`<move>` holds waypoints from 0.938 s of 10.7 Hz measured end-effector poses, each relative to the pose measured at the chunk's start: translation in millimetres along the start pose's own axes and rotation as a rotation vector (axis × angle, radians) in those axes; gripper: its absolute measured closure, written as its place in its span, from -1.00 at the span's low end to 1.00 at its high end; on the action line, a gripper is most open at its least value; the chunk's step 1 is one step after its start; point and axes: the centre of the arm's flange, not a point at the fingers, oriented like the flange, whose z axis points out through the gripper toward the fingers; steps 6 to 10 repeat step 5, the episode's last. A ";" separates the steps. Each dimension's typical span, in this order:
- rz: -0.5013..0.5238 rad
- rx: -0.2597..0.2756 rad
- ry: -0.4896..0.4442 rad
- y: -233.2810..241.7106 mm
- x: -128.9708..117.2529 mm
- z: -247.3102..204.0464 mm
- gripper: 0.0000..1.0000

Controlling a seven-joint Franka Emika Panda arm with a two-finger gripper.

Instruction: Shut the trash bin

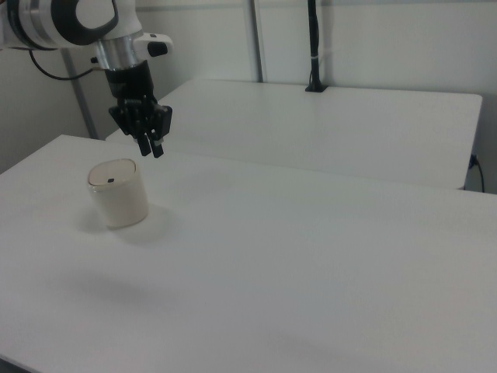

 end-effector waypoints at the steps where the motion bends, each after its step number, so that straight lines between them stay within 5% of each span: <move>1: 0.004 0.006 -0.002 -0.1 0.0 1.0 0.13; 5: 0.010 0.007 -0.008 -1.1 -0.3 3.8 -0.99; 10: 0.010 0.007 -0.008 -1.1 -0.3 3.8 -0.99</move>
